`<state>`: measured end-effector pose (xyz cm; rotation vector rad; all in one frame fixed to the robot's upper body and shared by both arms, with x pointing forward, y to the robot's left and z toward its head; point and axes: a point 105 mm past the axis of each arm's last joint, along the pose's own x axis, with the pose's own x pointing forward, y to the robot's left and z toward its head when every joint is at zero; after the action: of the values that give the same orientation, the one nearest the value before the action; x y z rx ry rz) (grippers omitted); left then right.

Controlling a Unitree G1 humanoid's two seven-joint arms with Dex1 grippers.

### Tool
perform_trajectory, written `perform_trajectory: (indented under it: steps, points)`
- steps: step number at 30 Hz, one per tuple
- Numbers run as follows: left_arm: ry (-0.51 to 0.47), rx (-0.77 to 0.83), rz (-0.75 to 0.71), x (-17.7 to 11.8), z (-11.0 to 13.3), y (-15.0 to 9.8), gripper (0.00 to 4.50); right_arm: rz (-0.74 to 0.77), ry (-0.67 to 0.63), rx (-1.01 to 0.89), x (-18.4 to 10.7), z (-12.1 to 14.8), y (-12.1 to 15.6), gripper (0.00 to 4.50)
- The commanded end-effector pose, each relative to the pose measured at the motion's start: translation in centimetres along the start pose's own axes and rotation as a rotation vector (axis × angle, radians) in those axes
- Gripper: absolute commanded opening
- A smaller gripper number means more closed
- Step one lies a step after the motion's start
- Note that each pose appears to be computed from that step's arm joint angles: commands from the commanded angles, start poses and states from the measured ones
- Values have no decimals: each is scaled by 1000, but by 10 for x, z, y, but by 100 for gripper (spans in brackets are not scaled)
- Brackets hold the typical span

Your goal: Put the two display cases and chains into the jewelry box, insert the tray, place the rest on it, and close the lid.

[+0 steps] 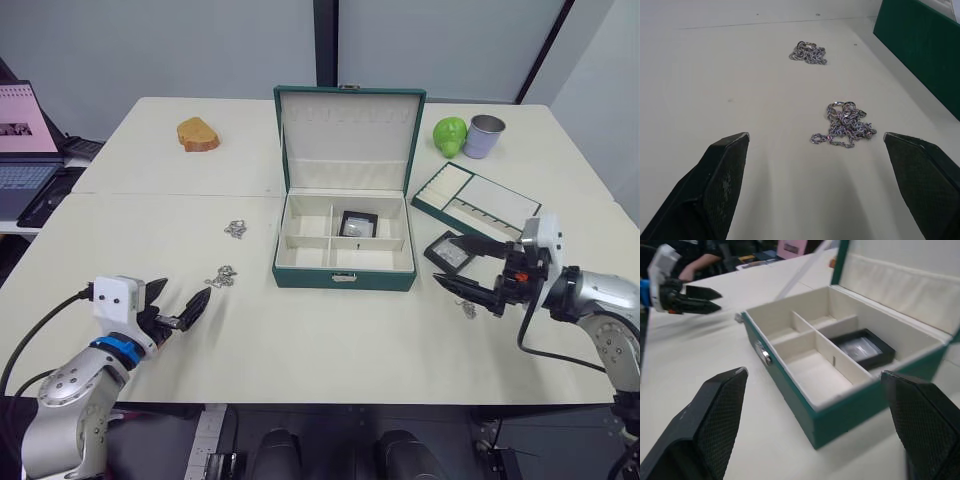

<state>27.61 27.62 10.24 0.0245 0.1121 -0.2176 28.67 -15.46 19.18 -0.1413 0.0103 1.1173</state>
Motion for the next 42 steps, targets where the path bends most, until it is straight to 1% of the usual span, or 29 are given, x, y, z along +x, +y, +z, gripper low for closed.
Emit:
perform_trajectory:
  steps: [1,5,8,16,20,22,32,40,42]
  points:
    - [-41,20,12,12,8,-11,446,104,-33,-45,19,26,13,450]
    - [-37,-3,9,24,4,-25,446,144,-57,-85,39,42,13,450]
    - [-38,-4,12,29,4,-32,446,159,-77,-96,48,49,12,450]
    - [-19,-21,92,39,-1,-29,446,265,-78,-147,72,63,23,450]
    - [-7,-22,102,43,-3,-28,446,287,-82,-173,82,68,25,450]
    - [16,-23,100,44,-7,-31,446,299,-88,-181,86,70,27,450]
    - [111,-32,92,48,-23,-34,446,303,-88,-187,89,71,26,450]
    - [146,-44,72,53,-28,-37,446,292,-86,-187,88,70,24,450]
    - [151,-47,74,53,-29,-36,409,289,-84,-186,88,70,23,450]
